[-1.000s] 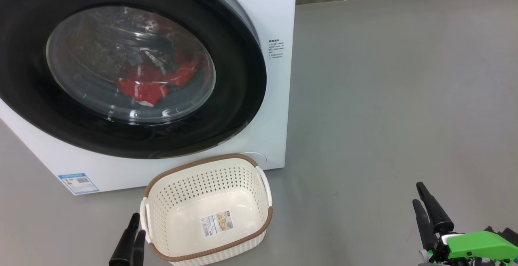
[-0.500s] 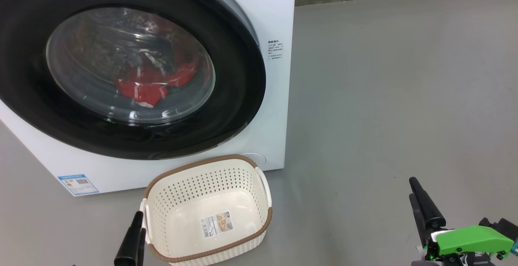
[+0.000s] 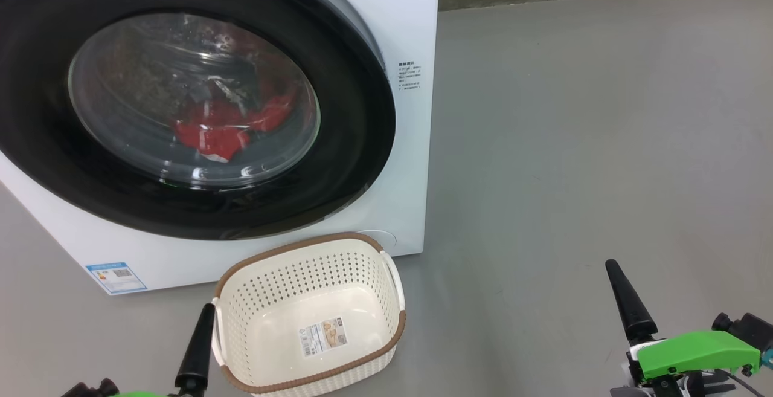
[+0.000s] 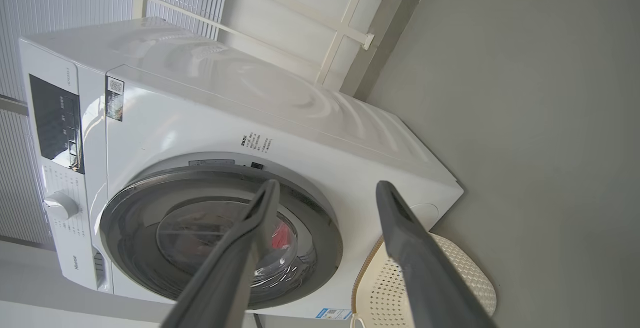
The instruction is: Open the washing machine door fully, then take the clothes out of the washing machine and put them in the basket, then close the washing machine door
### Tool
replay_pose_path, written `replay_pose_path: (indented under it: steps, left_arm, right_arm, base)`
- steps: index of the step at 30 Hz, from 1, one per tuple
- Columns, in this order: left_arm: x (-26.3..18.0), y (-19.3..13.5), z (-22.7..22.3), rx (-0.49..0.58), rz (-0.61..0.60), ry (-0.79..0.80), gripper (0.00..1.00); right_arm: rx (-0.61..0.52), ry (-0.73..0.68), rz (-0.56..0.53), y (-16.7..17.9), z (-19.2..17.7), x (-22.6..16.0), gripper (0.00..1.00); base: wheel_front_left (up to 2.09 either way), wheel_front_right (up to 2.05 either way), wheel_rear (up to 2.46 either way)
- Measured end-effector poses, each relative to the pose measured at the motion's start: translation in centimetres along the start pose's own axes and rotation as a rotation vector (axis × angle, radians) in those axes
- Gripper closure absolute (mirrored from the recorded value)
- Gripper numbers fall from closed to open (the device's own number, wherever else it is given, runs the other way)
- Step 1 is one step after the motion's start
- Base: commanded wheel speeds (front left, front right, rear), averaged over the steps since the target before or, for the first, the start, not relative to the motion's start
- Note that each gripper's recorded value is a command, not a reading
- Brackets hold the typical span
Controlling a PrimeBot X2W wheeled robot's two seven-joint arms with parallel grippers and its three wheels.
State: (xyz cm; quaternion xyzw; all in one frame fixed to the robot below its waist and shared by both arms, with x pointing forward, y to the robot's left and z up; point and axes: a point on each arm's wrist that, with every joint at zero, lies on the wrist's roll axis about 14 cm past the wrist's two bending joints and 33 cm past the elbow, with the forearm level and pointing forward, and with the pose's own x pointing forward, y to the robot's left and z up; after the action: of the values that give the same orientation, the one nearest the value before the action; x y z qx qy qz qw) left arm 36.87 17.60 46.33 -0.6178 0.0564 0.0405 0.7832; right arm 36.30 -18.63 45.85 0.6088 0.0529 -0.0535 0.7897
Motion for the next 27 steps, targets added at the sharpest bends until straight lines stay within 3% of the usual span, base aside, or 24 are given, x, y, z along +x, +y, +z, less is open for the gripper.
replay_pose_path:
  steps: [27]
  left_arm:
    - [0.1, -2.0, 0.5, 0.461, -0.068, -0.038, 0.0]
  right_arm:
    - [-0.416, -0.001, 0.082, 2.4, -0.7, 0.5, 0.0]
  base:
    - [0.0, 0.0, 0.0]
